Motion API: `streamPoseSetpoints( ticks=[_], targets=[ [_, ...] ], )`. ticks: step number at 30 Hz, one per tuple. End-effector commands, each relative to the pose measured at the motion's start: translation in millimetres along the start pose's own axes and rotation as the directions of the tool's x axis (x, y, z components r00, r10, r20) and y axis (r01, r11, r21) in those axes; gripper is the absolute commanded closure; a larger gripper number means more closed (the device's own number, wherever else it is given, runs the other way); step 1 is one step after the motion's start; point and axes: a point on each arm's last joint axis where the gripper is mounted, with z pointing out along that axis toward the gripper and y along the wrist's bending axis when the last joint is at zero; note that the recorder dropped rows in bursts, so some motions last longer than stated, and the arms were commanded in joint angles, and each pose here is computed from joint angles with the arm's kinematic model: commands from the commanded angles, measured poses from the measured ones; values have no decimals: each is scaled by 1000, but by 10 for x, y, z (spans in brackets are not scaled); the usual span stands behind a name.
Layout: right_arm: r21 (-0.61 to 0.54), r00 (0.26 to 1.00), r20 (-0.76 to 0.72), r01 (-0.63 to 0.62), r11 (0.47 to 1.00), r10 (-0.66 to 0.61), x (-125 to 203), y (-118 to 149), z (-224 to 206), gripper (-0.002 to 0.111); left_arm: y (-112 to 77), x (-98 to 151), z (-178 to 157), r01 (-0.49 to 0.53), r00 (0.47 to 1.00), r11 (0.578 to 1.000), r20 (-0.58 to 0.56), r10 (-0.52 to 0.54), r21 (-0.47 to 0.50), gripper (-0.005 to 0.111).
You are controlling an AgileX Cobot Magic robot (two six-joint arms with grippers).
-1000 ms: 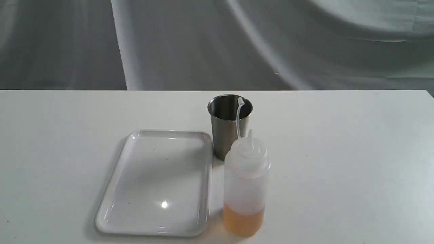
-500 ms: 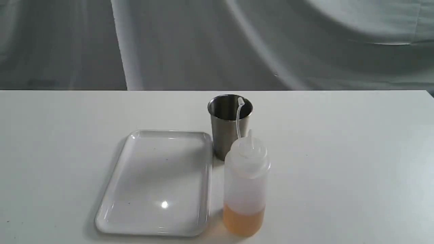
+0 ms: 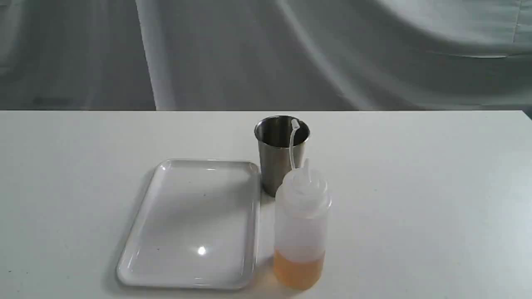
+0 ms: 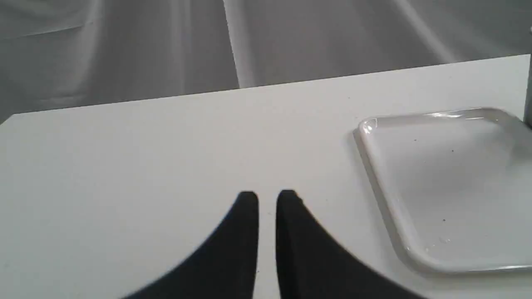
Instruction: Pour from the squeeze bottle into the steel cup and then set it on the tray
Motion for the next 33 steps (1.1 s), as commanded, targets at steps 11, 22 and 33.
streamPoseSetpoints(
  ticks=[11,22,33],
  targets=[
    [-117,801,-530,254,960,-276,960,62,-162,108,1,7,0,4,1000,1000,7,-4,-4,98],
    [-264,892,-402,104,959,-208,1769,169,-479,108,1,7,0,4,1000,1000,7,-4,-4,98],
    [-227,886,-451,7,974,-111,2175,134,-476,108,1,7,0,4,1000,1000,7,-4,-4,98]
  ],
)
